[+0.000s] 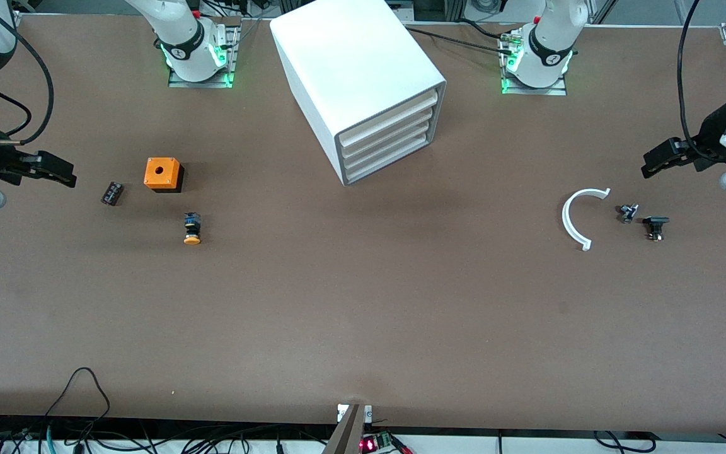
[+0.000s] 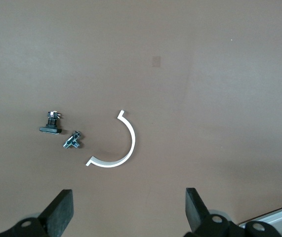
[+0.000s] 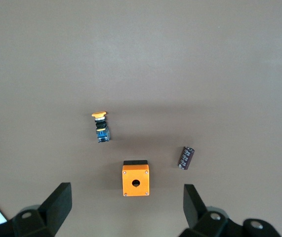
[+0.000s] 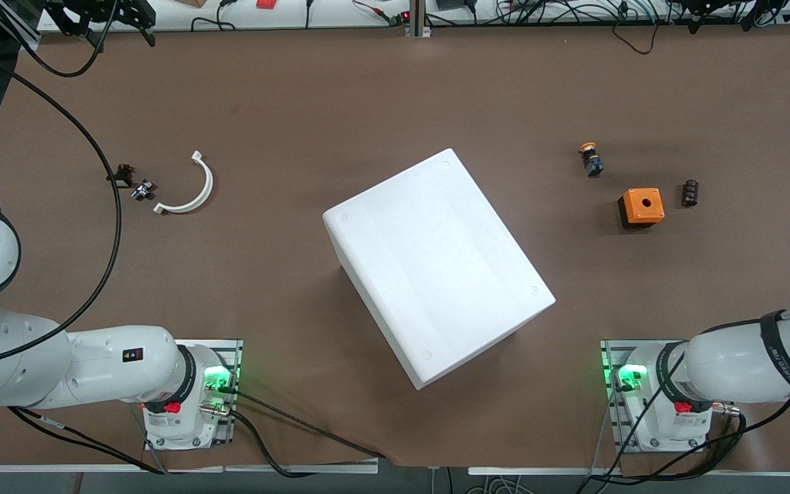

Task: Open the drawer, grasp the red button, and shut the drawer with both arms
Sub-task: 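Reach the left gripper toward the cabinet's drawer handle, then grip the drawer front with the left gripper and pull it open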

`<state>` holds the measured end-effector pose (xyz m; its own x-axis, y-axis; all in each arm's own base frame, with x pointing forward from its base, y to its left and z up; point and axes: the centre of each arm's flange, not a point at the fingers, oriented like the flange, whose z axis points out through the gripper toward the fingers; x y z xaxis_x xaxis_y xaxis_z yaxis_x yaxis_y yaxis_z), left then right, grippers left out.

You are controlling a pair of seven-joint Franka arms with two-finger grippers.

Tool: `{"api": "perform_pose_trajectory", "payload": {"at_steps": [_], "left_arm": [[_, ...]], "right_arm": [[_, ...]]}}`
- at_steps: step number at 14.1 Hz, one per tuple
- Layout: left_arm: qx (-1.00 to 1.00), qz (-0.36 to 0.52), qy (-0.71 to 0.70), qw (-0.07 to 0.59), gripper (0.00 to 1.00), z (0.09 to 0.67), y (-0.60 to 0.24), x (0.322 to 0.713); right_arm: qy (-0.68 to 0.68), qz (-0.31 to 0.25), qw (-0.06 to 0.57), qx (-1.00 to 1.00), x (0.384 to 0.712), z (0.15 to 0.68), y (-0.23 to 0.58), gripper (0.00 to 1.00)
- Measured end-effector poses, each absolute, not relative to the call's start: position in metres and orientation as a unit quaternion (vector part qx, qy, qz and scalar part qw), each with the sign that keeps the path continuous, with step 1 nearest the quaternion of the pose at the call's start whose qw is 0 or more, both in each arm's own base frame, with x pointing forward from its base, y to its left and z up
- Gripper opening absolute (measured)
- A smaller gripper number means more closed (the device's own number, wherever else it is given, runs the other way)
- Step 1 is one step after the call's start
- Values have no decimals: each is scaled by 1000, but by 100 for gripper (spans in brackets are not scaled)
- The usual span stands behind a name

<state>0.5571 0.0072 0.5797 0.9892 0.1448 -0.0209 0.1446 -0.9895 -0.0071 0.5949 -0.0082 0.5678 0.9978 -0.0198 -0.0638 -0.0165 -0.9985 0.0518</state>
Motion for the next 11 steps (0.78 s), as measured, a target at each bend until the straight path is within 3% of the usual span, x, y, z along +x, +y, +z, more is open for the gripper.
{"api": "perform_pose_trajectory", "payload": {"at_steps": [6,9,11], "left_arm": [[-997,38,-70,0,100,551,9,571],[-995,89,-43,-2,100,505,-5,574],[-989,133,-40,-41,100,462,-23,574]], "right_arm": [[-9,-32,26,999,595,568,-8,100],[-9,-32,26,999,595,568,-8,100],[-9,-32,26,999,595,568,-8,100]]}}
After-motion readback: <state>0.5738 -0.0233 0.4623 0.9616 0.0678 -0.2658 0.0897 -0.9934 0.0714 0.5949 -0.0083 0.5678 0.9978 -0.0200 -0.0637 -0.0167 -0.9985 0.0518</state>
